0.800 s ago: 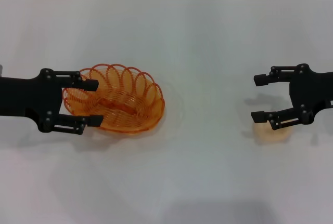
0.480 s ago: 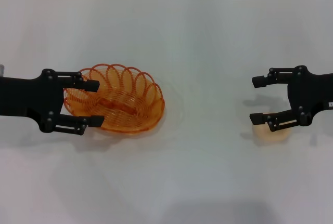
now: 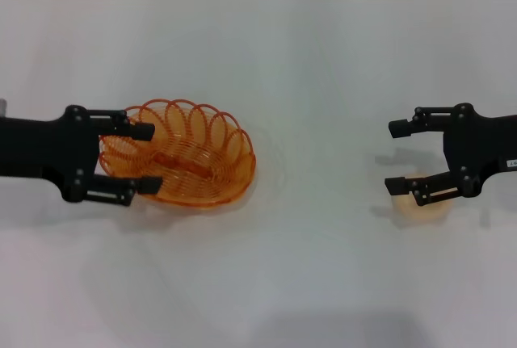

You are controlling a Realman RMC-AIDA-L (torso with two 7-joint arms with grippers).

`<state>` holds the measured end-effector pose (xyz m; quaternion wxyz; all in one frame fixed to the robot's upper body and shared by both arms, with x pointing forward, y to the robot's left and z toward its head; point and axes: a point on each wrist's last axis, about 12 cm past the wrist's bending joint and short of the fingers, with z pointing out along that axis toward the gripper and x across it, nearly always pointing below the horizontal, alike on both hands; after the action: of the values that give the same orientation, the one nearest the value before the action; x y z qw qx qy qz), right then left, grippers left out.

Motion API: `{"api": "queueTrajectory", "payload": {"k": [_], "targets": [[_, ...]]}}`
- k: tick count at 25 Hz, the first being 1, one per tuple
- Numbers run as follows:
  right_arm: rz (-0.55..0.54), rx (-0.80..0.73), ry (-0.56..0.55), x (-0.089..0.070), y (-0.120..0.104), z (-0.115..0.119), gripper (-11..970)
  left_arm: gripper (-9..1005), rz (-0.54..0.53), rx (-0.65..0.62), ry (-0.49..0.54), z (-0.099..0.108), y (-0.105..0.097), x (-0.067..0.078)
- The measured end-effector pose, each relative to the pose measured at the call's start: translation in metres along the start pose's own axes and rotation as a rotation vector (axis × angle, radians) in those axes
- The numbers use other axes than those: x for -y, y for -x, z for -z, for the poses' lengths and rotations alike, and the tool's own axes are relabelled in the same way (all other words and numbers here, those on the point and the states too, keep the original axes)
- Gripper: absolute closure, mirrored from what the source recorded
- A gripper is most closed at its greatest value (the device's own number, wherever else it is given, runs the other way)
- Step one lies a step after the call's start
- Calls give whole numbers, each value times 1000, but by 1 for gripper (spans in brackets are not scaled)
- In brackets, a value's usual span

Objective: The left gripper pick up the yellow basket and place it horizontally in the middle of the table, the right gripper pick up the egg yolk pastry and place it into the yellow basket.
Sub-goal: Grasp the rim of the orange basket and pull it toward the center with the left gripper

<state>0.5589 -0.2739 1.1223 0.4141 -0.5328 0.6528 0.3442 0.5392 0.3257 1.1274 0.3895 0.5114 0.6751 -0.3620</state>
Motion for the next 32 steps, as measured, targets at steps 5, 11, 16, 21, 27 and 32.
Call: {"api": "queueTrajectory", "payload": {"k": [5, 11, 16, 21, 27, 32], "targets": [[-2, -6, -18, 1, -2, 1, 102, 234, 98, -8, 53, 7, 13, -5], [10, -5, -21, 1, -2, -2, 102, 239, 305, -109, 128, 16, 34, -8], [27, 1, -22, 1, -1, -3, 102, 243, 503, -213, 227, 22, 51, -17], [28, 3, -21, 1, -1, -4, 102, 247, 665, -302, 357, 26, 62, -36], [35, 6, -24, 0, -2, -4, 102, 252, 704, -425, 460, 22, 60, -49], [35, 10, -16, -1, -2, -4, 101, 257, 738, -467, 477, 10, 47, -56]]}}
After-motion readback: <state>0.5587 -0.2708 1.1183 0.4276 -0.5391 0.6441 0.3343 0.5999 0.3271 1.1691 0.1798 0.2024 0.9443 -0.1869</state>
